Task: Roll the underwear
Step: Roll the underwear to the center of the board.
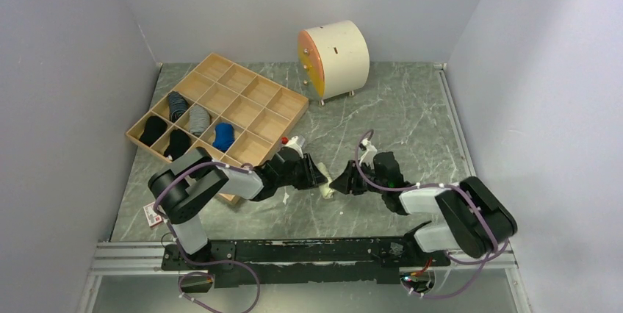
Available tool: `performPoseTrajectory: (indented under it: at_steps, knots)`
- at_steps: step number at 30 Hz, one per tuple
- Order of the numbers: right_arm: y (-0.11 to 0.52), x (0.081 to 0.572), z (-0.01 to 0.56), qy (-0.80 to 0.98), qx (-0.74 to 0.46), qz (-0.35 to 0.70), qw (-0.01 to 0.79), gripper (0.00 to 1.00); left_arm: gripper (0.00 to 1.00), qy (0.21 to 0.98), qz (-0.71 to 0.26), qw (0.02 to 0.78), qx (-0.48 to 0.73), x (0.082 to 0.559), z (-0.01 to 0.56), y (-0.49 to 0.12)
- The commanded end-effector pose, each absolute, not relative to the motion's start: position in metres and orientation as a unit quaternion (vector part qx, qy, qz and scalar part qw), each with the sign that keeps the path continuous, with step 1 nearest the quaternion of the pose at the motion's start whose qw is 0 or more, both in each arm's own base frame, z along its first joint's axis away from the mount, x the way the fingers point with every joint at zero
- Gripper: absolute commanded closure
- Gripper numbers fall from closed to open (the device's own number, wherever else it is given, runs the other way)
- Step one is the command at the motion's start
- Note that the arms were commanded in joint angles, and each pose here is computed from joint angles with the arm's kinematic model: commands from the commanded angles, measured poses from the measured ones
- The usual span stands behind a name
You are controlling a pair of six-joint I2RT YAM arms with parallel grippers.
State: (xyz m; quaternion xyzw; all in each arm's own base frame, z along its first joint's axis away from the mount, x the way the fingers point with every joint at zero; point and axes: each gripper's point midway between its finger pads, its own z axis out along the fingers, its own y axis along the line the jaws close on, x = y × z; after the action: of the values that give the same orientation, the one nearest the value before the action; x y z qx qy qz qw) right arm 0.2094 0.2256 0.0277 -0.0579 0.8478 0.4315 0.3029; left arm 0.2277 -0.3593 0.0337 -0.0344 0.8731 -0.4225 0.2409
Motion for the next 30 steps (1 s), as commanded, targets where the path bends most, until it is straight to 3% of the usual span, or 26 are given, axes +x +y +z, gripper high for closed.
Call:
performPoseTrajectory:
  at_steps: [1, 13, 20, 25, 30]
  knots:
    - [0.208, 0.221, 0.031, 0.872, -0.081, 0.357, 0.325, 0.55, 0.64, 0.897, -0.377, 0.229, -0.035, 0.224, 0.013, -0.350]
    - [0.237, 0.218, 0.058, 0.873, -0.183, 0.265, 0.366, 0.54, 0.64, 0.901, -0.368, 0.228, -0.035, 0.225, 0.014, -0.350]
    - [0.231, 0.222, 0.031, 0.892, -0.187, 0.204, 0.357, 0.62, 0.62, 0.901, -0.369, 0.225, -0.037, 0.223, 0.015, -0.349]
    - [0.232, 0.214, 0.022, 0.892, -0.176, 0.228, 0.348, 0.76, 0.50, 0.900, -0.372, 0.226, -0.036, 0.223, 0.017, -0.350]
    - [0.230, 0.209, 0.024, 0.878, -0.132, 0.311, 0.339, 0.79, 0.36, 0.899, -0.372, 0.228, -0.034, 0.224, 0.019, -0.351]
